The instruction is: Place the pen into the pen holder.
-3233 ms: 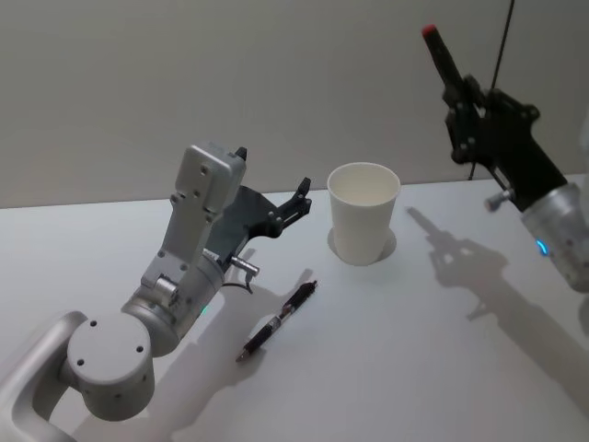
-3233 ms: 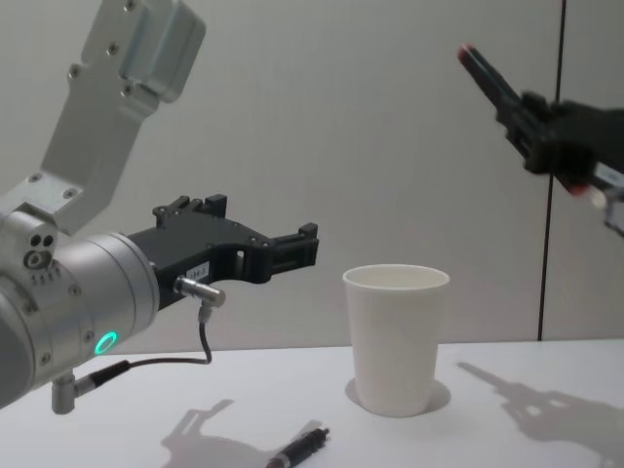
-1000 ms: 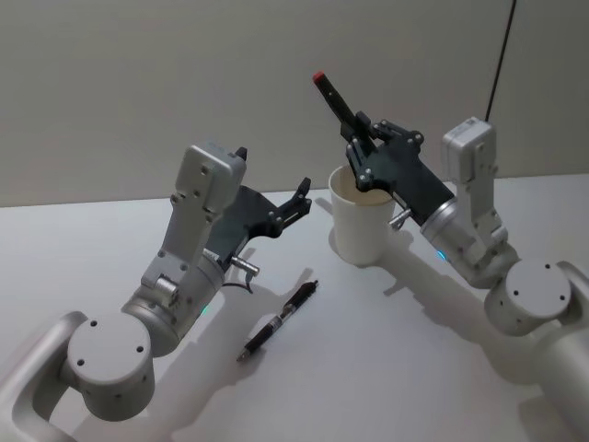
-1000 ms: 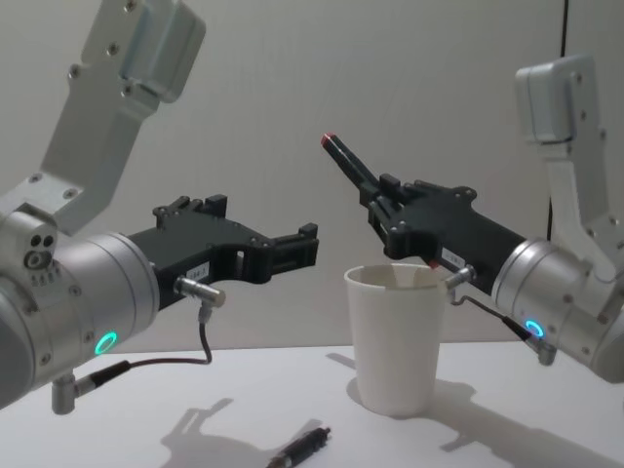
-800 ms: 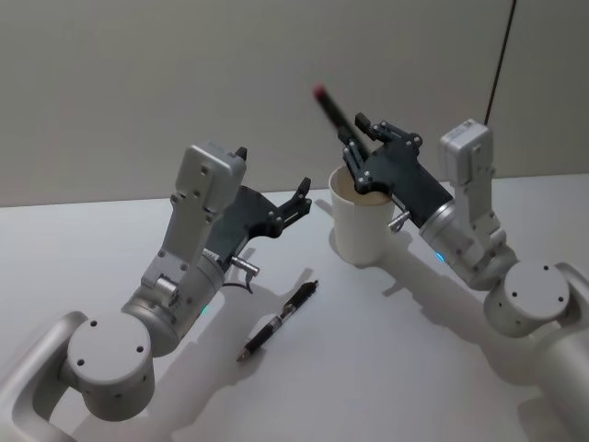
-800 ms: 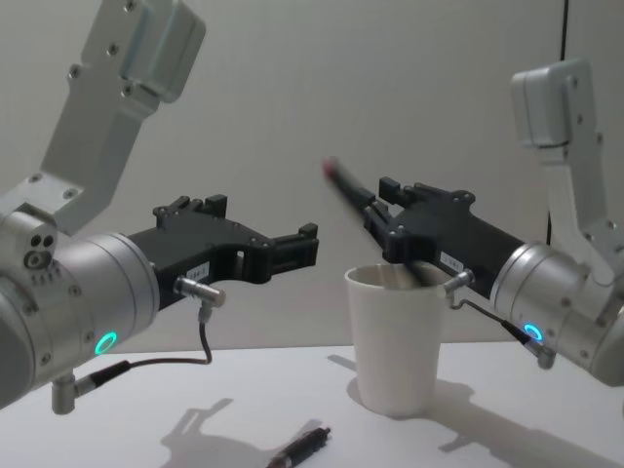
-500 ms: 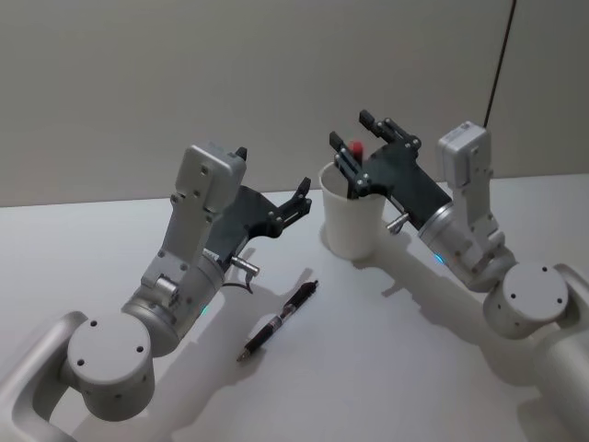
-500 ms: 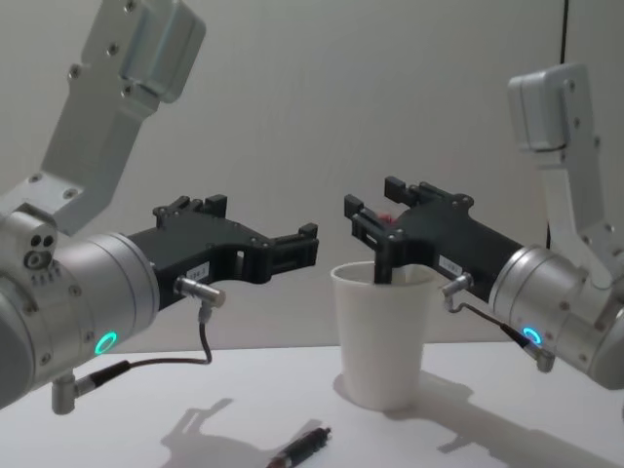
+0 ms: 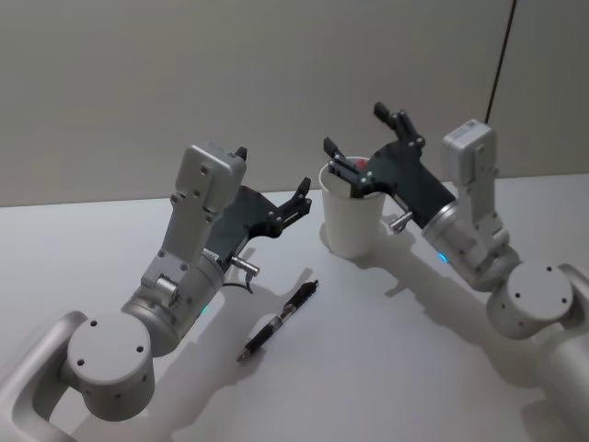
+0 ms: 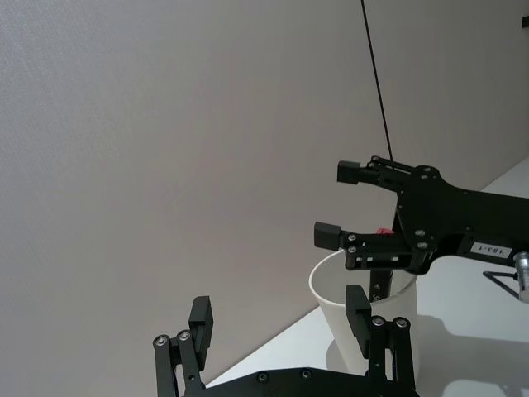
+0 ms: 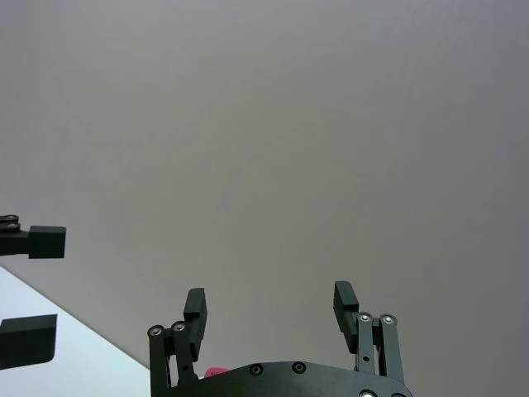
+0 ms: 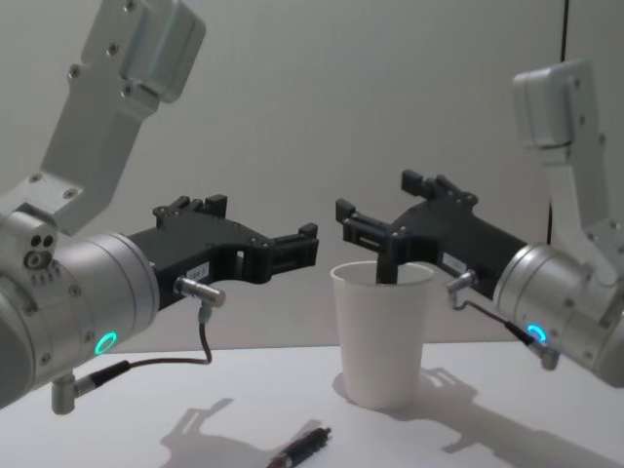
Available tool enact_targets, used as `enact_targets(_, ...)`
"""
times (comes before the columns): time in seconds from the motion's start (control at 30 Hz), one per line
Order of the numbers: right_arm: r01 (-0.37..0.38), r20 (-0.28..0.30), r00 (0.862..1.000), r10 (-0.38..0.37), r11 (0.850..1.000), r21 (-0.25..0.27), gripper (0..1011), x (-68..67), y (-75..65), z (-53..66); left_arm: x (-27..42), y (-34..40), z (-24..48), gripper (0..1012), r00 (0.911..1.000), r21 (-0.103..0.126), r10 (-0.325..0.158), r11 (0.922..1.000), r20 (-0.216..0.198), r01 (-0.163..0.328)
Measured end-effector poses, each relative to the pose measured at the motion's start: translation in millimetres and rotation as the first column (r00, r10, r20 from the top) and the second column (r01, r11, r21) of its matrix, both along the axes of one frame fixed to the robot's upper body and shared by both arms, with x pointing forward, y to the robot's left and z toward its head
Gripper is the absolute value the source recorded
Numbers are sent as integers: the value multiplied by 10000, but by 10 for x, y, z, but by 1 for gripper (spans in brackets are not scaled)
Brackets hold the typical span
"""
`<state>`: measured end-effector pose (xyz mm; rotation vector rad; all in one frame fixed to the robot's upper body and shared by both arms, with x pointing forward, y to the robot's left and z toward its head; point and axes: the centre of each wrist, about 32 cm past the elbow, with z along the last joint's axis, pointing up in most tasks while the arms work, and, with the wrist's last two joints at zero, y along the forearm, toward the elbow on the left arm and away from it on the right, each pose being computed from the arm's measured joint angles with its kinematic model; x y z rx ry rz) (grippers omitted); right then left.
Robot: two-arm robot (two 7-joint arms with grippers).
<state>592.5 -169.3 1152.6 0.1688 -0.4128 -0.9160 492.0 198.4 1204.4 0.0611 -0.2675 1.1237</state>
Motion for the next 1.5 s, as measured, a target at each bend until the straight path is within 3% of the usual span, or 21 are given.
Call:
enact_targets(0.07,78,4,10000,-78,9999,88,998,-11,-27,23,0,0,0,1001,10000,0,0,10000,0,0)
enact_targets(0.37,672,-16,9977,-672,9960,598,1001,-119,-219,147,0,0,0,1001,10000,0,1,10000,0,-1)
enact_targets(0.67,1514,-418,9882,-1476,9822,1115,1001,-367,-477,262,0,0,0,1001,10000,1,1,10000,0,-1)
enact_targets(1.0,1950,-1005,9781,-1824,9715,1351,1001,-634,-635,302,0,0,0,1001,10000,0,1,10000,0,-1)
enact_targets(1.23,2404,-1595,9629,-2175,9602,1422,1001,-835,-705,293,0,0,0,1001,10000,0,1,10000,0,-1)
enact_targets(1.5,3024,-2130,9376,-2749,9469,1092,1001,-1023,-737,265,0,0,0,1001,10000,0,1,10000,0,-1)
